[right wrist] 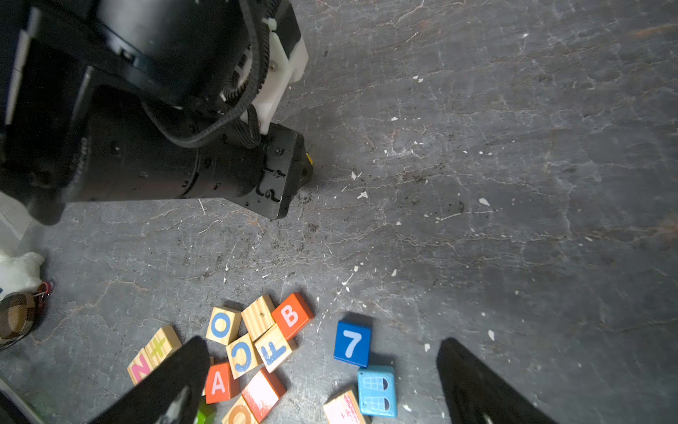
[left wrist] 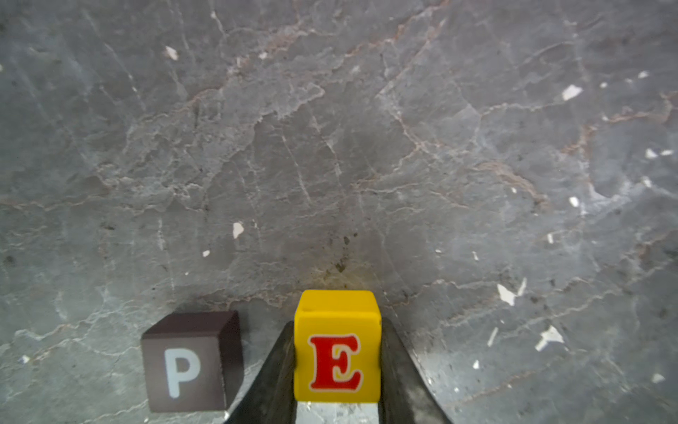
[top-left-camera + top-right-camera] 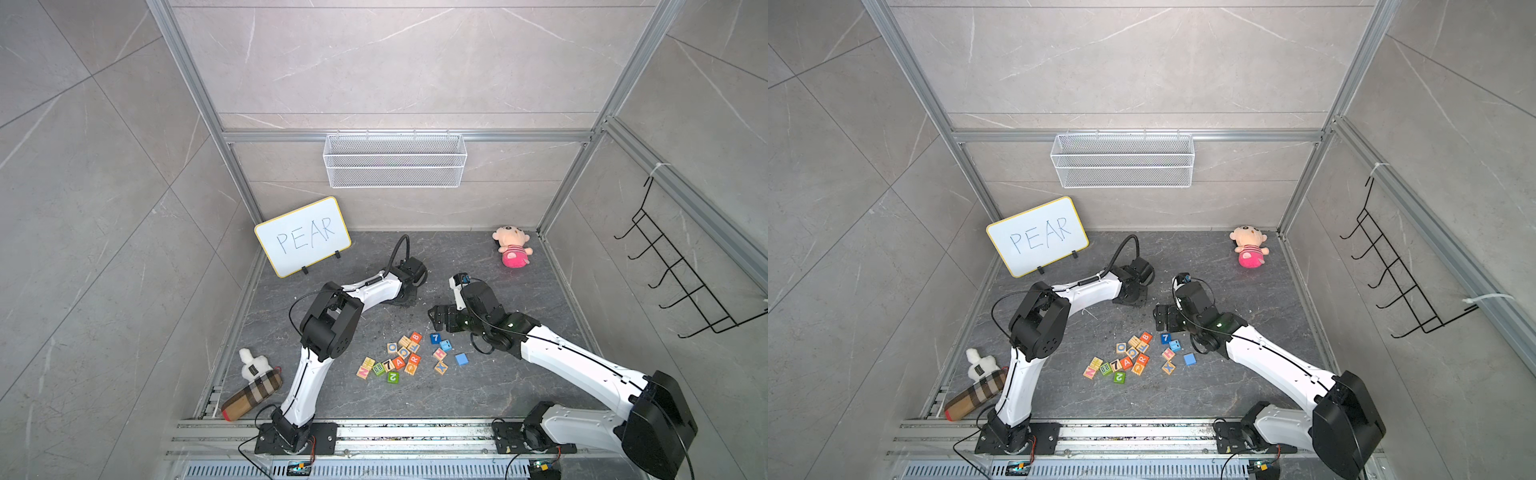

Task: Spell the uppercase word “pear” with letter blocks
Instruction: Adjust the letter block at the center of the board.

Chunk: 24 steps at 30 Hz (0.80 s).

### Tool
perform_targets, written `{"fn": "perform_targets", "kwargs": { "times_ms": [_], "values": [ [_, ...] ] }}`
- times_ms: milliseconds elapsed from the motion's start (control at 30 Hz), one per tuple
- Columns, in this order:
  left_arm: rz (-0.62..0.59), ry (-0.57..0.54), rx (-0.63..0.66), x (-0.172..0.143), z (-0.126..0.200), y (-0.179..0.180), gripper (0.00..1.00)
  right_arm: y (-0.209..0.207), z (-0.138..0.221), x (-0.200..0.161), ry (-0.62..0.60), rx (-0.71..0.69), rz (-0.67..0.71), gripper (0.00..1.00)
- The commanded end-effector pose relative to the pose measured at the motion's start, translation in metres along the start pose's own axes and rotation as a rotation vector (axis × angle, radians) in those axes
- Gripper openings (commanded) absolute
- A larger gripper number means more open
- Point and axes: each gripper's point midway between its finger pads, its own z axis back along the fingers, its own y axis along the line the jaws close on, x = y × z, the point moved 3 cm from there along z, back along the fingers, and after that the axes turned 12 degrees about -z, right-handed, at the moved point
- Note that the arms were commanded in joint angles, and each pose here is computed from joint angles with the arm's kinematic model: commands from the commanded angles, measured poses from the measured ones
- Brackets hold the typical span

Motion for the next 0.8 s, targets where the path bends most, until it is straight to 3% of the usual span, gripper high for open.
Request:
{"fn": "perform_targets", "kwargs": {
  "times_ms": [0, 767],
  "values": [
    [0.008, 0.010, -0.012, 0.002, -0.003, -0.002, 0.16, 0.001, -0.001, 0.002, -0.009, 0.007, -0.011, 0.99],
    [0.055, 0.011, -0.013, -0.009, 0.013, 0.000, 0.18, -0.001, 0.000, 0.000, -0.013, 0.008, -0.015, 0.99]
  ]
}}
